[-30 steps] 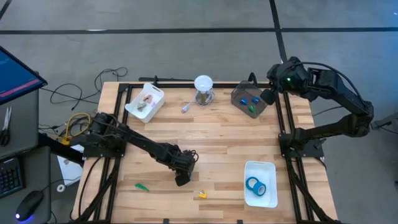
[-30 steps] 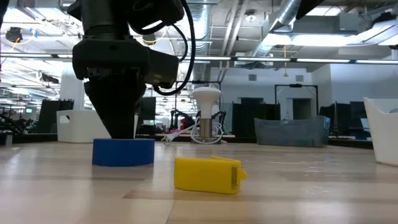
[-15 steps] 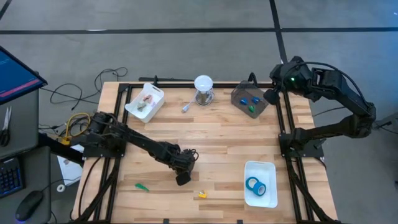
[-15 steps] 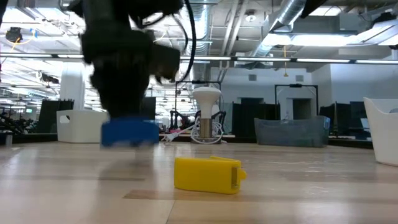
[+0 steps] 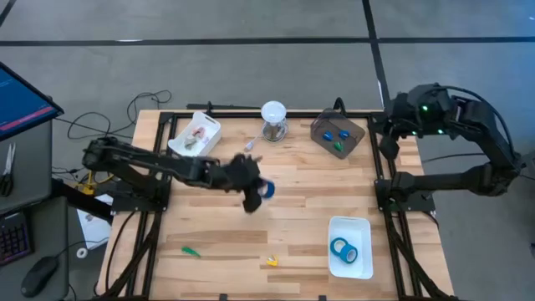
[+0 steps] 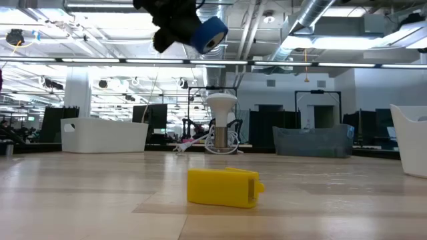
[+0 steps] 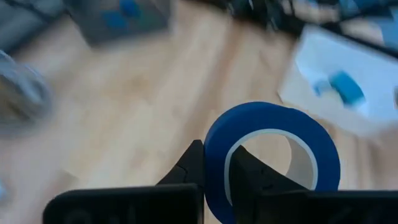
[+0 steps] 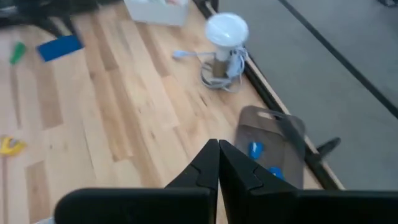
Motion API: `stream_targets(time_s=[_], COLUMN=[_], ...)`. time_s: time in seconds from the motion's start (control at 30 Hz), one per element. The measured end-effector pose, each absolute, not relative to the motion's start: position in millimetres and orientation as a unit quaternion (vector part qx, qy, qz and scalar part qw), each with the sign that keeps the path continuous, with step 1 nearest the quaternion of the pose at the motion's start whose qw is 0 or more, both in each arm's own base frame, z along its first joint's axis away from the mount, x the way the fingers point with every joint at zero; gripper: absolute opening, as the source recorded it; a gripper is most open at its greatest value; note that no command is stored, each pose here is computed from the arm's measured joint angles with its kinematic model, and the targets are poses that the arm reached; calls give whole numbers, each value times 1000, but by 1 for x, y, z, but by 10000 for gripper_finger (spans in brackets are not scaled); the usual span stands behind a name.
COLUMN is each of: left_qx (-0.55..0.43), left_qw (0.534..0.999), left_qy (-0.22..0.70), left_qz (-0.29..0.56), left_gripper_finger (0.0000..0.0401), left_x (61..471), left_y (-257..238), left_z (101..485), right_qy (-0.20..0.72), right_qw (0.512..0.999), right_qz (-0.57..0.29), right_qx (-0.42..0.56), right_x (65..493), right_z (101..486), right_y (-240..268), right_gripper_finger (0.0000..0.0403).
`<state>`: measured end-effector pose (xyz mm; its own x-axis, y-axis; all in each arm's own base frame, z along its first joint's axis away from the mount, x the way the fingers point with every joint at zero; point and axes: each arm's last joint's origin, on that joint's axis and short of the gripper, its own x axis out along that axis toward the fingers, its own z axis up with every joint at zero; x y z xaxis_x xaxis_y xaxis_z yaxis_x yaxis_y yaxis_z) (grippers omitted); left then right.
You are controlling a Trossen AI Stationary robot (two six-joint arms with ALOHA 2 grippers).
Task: Pick and place Stapler, Stapler remover, tape
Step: Put the blue tape into the bottom white bin
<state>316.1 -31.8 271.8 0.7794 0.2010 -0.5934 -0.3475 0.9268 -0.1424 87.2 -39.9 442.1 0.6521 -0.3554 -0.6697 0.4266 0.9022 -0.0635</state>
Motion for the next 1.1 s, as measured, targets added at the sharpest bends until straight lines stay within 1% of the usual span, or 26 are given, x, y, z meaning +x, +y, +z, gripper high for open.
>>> stream_targets(time_s=[0.1, 0.17, 0.23, 0.3, 0.4, 0.47, 0.63, 0.77, 0.87, 0.93, 1.0, 1.1], left_qx=[-106, -114, -132, -149, -163, -165, -167, -169, -179, -184, -186, -186], left_qw=[943, 948, 957, 967, 975, 977, 977, 977, 975, 974, 973, 972], left_qy=[264, 236, 203, 150, 70, 38, 31, 28, 25, 24, 23, 22], left_qz=[172, 178, 162, 144, 134, 133, 127, 124, 127, 131, 135, 142], left_gripper_finger=[21, 21, 21, 21, 21, 21, 21, 21, 21, 21, 21, 21], left_x=[315, 317, 319, 322, 323, 323, 323, 323, 323, 323, 323, 322], left_y=[-13, -2, 6, 12, 20, 23, 25, 25, 27, 29, 31, 36], left_z=[281, 279, 275, 274, 280, 284, 286, 287, 287, 287, 287, 287], right_qy=[329, 306, 284, 258, 226, 203, 134, 71, 61, 70, 78, 86], right_qw=[920, 929, 937, 947, 955, 960, 975, 983, 980, 977, 975, 971], right_qz=[-204, -198, -181, -156, -124, -103, -33, -3, 4, 9, 15, 24], right_qx=[57, 72, 89, 113, 148, 163, 175, 172, 188, 202, 206, 222], right_x=[79, 74, 70, 69, 74, 81, 110, 129, 143, 154, 167, 185], right_z=[433, 423, 410, 396, 371, 356, 325, 318, 316, 313, 308, 301], right_y=[-35, -32, -29, -26, -26, -27, -35, -40, -43, -45, -47, -49], right_gripper_finger=[0, 0, 0, 0, 0, 0, 0, 0, 0, 4, 15, 44])
